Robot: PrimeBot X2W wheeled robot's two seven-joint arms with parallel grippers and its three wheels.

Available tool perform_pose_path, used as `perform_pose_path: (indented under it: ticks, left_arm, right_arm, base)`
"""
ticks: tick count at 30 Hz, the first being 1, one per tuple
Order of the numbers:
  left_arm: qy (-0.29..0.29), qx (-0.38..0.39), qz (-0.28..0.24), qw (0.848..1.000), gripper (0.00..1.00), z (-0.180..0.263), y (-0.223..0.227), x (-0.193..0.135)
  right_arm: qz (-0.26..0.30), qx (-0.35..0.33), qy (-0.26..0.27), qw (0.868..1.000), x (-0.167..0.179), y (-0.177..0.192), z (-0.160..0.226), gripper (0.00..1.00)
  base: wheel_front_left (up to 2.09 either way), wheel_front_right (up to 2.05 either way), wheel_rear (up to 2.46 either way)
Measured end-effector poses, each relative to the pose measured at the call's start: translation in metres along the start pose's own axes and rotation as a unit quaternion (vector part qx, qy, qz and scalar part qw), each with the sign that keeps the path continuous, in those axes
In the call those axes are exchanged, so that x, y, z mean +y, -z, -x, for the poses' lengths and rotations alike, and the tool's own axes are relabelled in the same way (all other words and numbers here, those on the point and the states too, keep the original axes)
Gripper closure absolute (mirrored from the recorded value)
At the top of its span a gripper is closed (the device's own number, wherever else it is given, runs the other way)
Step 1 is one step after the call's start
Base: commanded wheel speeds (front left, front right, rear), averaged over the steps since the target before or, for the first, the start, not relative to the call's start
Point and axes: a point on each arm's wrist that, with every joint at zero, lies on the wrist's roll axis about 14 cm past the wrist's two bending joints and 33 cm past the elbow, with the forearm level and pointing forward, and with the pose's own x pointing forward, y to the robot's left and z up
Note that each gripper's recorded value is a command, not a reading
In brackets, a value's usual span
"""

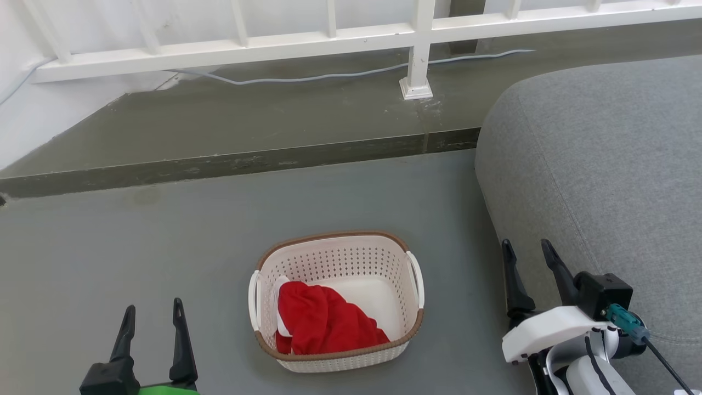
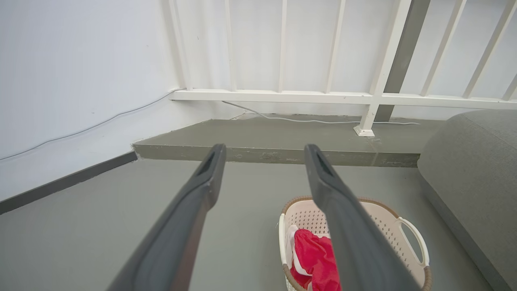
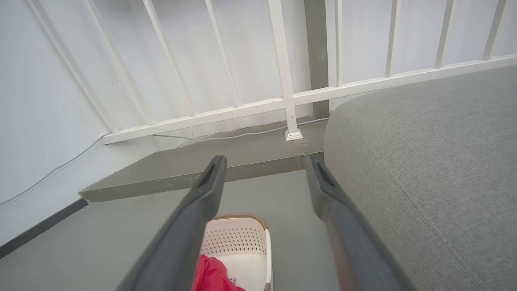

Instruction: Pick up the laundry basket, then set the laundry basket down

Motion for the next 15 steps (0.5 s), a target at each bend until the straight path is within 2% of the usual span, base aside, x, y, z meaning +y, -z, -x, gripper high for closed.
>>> perform_pose_path:
  ticks: [2, 3, 11, 15]
  left_arm:
    - [0.001, 0.0, -0.002, 1.0, 0.0, 0.001, 0.0, 0.0]
    - [0.0, 0.007, -0.001, 1.0, 1.0, 0.002, 0.004, -0.001]
    - [-0.006, 0.048, 0.003, 0.999, 1.0, 0.009, 0.029, -0.001]
    - [-0.004, 0.05, 0.017, 0.999, 1.0, 0.01, 0.031, -0.004]
  right_arm:
    - [0.0, 0.001, 0.001, 1.0, 0.0, 0.001, 0.002, 0.0]
    - [0.0, 0.008, 0.002, 1.0, -0.001, 0.005, 0.003, 1.0]
    - [-0.001, 0.07, 0.018, 0.997, -0.008, 0.044, 0.025, 1.0]
    - [-0.014, 0.075, 0.02, 0.997, -0.009, 0.047, 0.027, 1.0]
  base:
    - [0.0, 0.0, 0.0]
    - [0.0, 0.0, 0.0]
    - [0.0, 0.0, 0.0]
    - [0.0, 0.0, 0.0]
